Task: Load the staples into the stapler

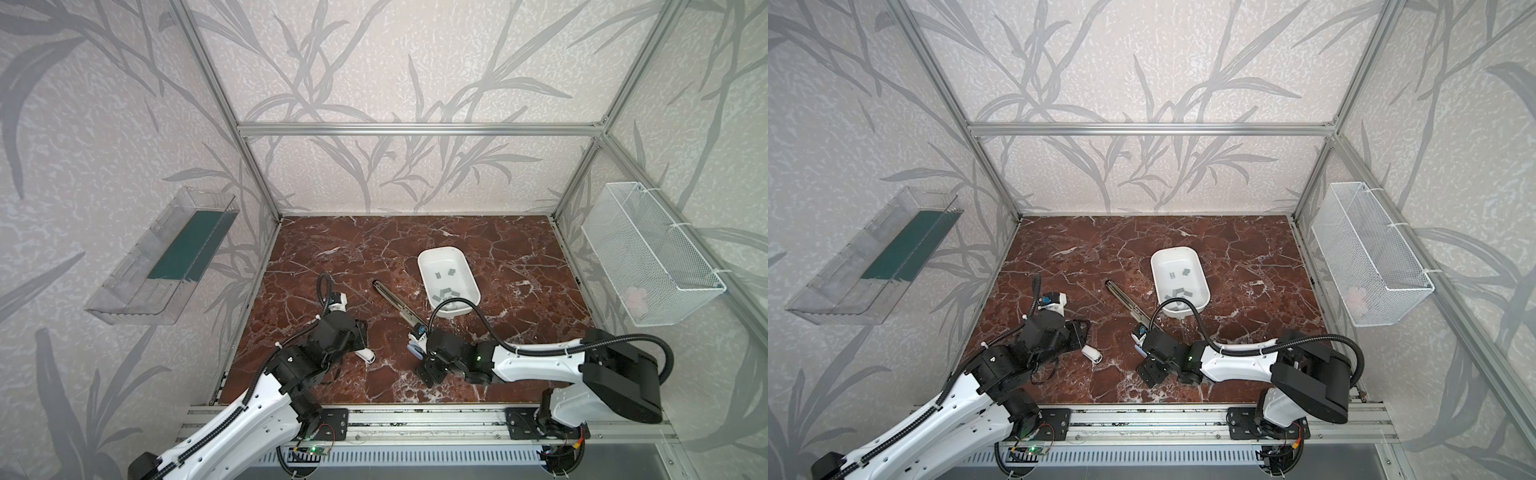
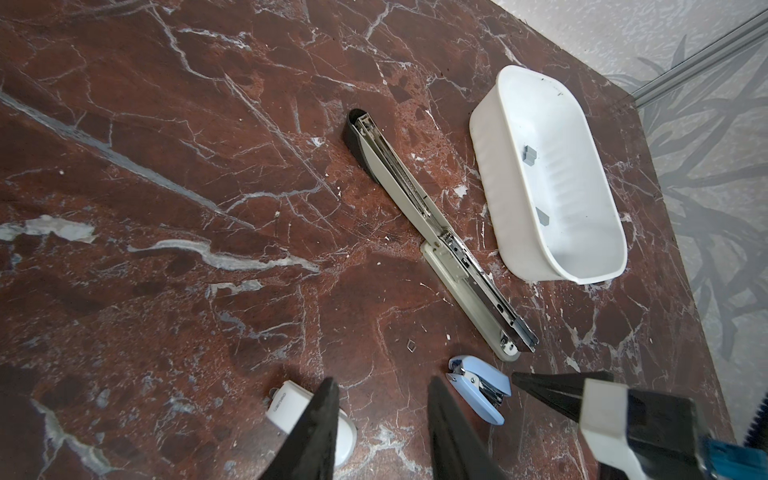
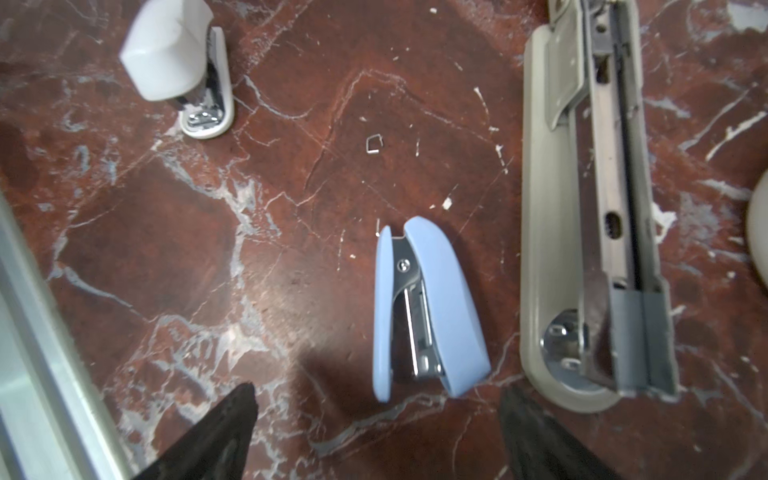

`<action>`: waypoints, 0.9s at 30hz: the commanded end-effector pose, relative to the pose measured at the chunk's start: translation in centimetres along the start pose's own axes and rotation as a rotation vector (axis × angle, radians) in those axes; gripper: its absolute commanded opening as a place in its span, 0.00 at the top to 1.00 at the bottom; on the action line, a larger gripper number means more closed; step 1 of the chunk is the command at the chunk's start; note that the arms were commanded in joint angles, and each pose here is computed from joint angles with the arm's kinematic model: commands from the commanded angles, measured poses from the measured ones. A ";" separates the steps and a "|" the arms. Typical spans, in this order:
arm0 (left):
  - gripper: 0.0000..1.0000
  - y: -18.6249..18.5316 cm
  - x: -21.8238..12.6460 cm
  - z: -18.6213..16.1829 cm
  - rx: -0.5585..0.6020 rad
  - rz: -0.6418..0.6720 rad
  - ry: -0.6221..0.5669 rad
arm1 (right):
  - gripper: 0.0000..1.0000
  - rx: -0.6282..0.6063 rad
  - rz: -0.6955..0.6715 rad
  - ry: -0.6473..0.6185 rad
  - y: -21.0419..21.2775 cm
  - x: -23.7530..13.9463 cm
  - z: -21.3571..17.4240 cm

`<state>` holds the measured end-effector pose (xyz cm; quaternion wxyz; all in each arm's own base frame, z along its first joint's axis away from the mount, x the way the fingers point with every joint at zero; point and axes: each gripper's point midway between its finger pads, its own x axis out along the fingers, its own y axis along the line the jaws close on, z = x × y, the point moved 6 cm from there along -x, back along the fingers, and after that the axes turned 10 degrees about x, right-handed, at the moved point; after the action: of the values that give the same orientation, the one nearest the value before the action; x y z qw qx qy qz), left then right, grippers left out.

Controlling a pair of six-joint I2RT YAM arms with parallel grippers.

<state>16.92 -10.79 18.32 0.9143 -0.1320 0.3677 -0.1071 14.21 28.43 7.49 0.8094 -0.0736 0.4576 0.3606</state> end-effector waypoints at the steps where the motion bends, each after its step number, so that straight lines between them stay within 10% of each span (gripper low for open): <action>1: 0.62 0.3 0.0 -0.1 0.003 0.009 -0.004 | 0.11 -0.035 0.007 -0.025 0.3 0.8 0.8; 14: 0.62 0.3 -0.2 0.2 0.008 0.013 -0.011 | 0.49 -0.129 -0.134 -0.005 0.2 1.4 0.5; 27: 0.59 1.8 -3.7 2.3 0.015 0.086 -0.037 | 0.60 -0.516 -0.708 0.121 5.4 3.0 2.2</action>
<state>16.50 -8.75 20.82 0.9236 -0.1259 0.3529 -0.0815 12.98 37.04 7.88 0.8357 -0.3279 0.3642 0.2479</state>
